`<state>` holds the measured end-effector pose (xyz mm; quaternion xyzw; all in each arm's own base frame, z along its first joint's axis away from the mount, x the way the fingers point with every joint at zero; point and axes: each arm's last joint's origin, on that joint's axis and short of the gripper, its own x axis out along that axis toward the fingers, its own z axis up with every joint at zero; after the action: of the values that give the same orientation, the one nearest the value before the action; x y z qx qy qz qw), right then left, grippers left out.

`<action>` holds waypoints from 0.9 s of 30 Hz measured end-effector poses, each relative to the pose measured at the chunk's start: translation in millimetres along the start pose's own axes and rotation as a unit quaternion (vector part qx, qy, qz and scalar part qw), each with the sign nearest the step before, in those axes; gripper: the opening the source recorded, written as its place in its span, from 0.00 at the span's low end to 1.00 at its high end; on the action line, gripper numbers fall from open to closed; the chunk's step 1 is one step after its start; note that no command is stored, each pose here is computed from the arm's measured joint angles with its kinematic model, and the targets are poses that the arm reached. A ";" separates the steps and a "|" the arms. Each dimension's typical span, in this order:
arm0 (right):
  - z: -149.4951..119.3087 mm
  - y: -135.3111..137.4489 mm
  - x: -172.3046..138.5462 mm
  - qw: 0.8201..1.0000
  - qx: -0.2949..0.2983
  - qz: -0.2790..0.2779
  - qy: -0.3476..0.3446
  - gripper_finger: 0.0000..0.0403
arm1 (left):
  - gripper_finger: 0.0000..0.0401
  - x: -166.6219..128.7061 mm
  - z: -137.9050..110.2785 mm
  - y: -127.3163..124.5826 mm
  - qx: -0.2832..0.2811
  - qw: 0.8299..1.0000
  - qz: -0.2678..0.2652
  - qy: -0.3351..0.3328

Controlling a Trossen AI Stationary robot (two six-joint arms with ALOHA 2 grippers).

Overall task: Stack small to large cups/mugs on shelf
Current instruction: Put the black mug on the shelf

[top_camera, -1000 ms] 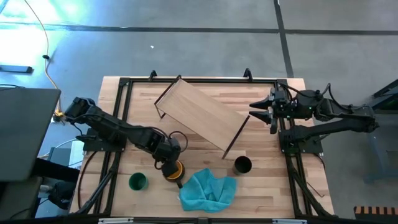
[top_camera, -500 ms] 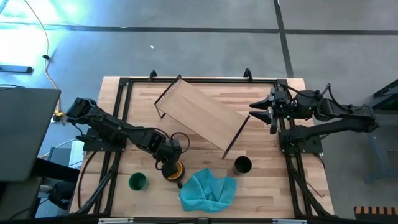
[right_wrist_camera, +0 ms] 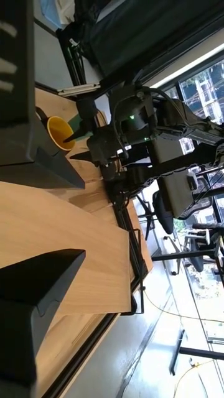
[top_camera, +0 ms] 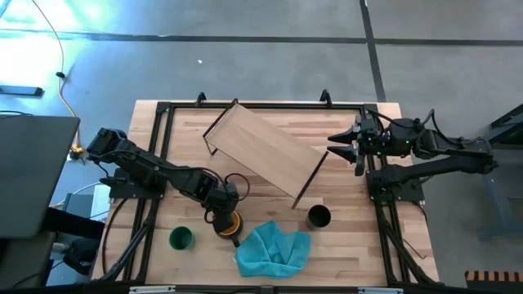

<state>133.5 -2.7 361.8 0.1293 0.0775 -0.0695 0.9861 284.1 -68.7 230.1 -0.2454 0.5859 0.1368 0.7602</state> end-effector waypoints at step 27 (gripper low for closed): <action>0.1 0.0 0.0 1.000 0.003 0.000 0.000 0.39 | 0.36 10.0 1.0 -2.0 0.067 0.998 -0.005 0.022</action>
<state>133.6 -2.7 361.9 0.1322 0.0769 -0.0700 0.9858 288.7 -70.6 221.2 -0.1998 0.6087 0.0884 0.7627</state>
